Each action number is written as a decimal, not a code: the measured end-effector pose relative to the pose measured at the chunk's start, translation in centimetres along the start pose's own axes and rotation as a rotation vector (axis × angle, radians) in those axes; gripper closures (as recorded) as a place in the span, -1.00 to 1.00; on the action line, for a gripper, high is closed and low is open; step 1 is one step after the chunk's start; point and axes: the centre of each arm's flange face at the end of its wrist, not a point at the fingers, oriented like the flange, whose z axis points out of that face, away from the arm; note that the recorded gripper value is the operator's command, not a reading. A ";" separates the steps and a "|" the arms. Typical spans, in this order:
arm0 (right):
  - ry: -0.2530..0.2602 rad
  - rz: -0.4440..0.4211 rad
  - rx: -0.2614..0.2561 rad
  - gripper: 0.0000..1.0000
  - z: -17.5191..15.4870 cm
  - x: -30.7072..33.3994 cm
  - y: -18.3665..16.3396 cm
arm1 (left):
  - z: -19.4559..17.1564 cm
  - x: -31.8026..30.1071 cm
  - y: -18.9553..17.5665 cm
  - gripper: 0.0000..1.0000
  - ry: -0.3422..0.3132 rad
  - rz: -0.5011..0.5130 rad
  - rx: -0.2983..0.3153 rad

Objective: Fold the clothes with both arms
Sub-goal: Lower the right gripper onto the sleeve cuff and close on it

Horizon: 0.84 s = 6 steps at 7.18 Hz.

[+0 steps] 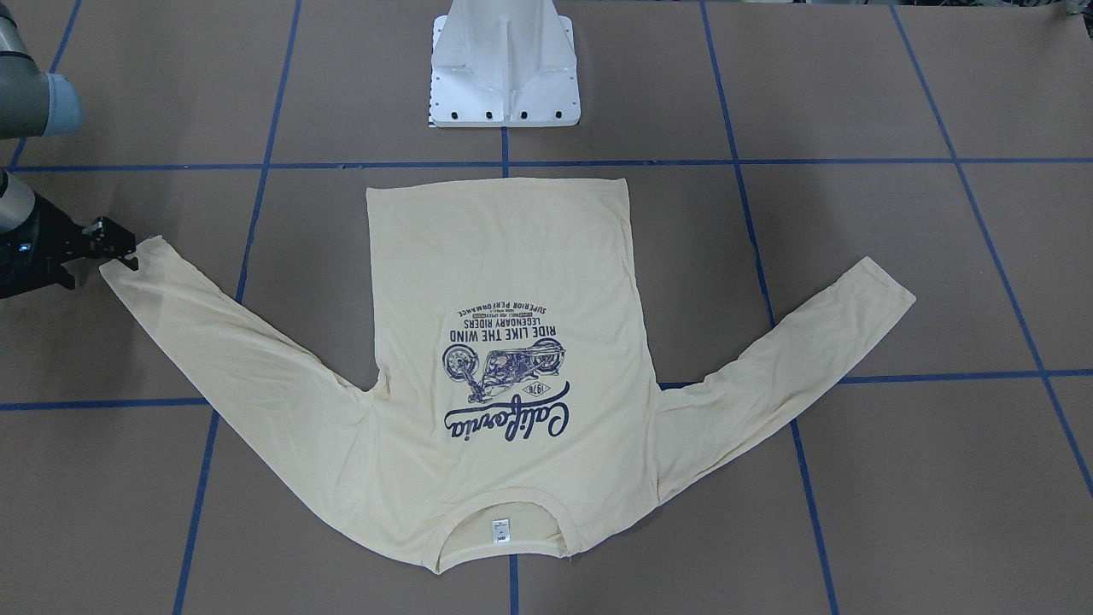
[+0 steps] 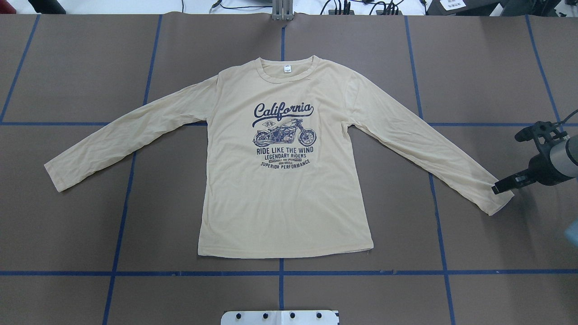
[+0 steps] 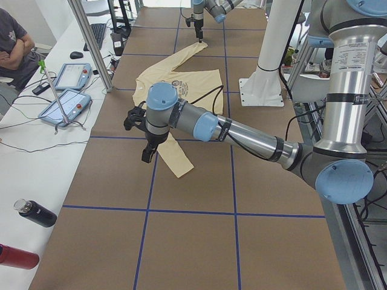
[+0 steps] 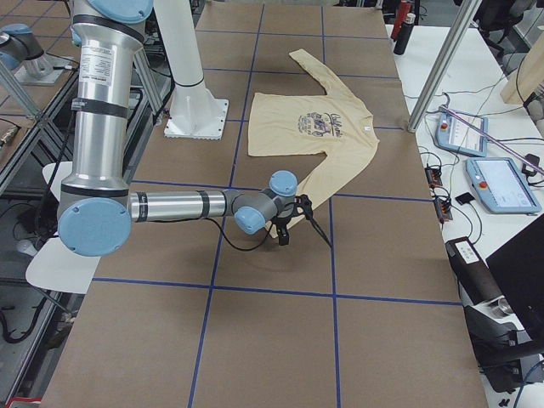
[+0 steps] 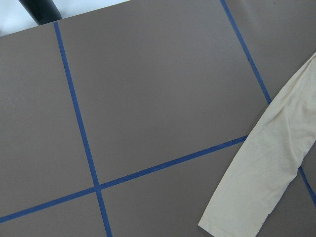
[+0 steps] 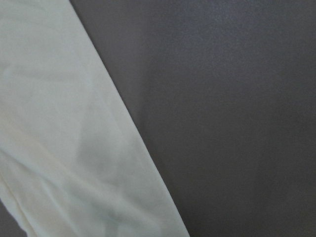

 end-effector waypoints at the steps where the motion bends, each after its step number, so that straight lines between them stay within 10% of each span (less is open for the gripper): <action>1: 0.004 0.000 -0.001 -0.97 -0.1 -0.3 0.2 | 0.0 0.0 0.0 -1.00 0.000 -0.001 0.000; 6: 0.129 0.025 -0.057 -0.97 -1.3 -3.6 0.2 | 0.1 0.2 0.7 -1.00 0.037 -0.009 -0.006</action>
